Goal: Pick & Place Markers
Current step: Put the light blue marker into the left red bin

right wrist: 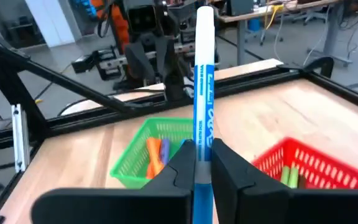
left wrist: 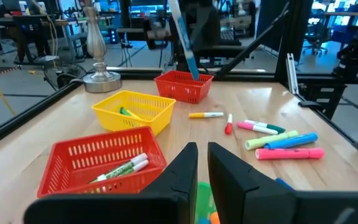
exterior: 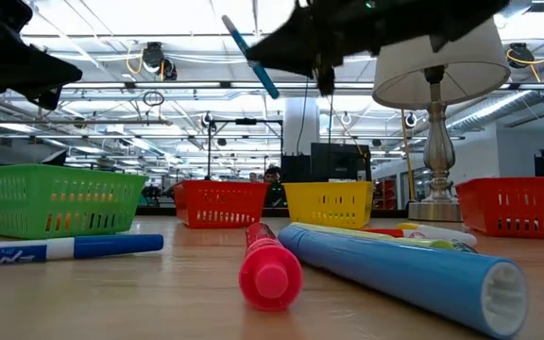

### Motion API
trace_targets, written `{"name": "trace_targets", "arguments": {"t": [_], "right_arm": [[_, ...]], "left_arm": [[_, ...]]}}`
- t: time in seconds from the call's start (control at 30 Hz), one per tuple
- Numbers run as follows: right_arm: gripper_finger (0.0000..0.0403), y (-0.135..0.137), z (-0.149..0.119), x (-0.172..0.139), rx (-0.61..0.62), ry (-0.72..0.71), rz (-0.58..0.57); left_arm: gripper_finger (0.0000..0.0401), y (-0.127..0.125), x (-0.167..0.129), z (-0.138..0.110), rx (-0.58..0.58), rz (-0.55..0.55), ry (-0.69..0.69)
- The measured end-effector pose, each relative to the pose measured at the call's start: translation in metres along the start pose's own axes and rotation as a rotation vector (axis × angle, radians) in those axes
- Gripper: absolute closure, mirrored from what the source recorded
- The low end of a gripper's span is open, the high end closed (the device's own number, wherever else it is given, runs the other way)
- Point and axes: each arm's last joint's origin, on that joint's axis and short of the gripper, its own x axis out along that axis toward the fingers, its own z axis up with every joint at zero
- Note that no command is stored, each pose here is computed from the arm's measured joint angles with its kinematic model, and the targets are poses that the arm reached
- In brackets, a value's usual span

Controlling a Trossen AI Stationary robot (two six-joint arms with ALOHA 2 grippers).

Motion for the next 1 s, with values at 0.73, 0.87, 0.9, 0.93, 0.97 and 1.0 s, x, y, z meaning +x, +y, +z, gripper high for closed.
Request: {"name": "trace_targets", "arguments": {"t": [0.73,0.87,0.9,0.93,0.97,1.0], "right_arm": [[0.0387,-0.058,0.105,0.061,-0.108,0.319,-0.124],[0.0387,-0.079,0.080,0.087,-0.029,0.409,-0.073],[0.0387,-0.083,0.071,0.094,-0.010,0.434,-0.060],[0.0387,-0.086,0.062,0.098,0.008,0.464,-0.054],[0.0387,-0.090,0.053,0.103,0.016,0.488,-0.062],[0.0387,-0.093,0.046,0.107,0.018,0.504,-0.069]], "left_arm": [[0.0354,0.000,0.000,0.000,0.017,0.001,-0.004],[0.0354,0.000,0.000,0.000,0.017,0.008,-0.004],[0.0354,0.000,0.000,0.000,0.017,0.008,-0.004],[0.0354,0.000,0.000,0.000,0.017,0.008,-0.004],[0.0354,0.000,0.000,0.000,0.017,0.008,-0.004],[0.0354,0.000,0.000,0.000,0.018,0.008,-0.003]]}}
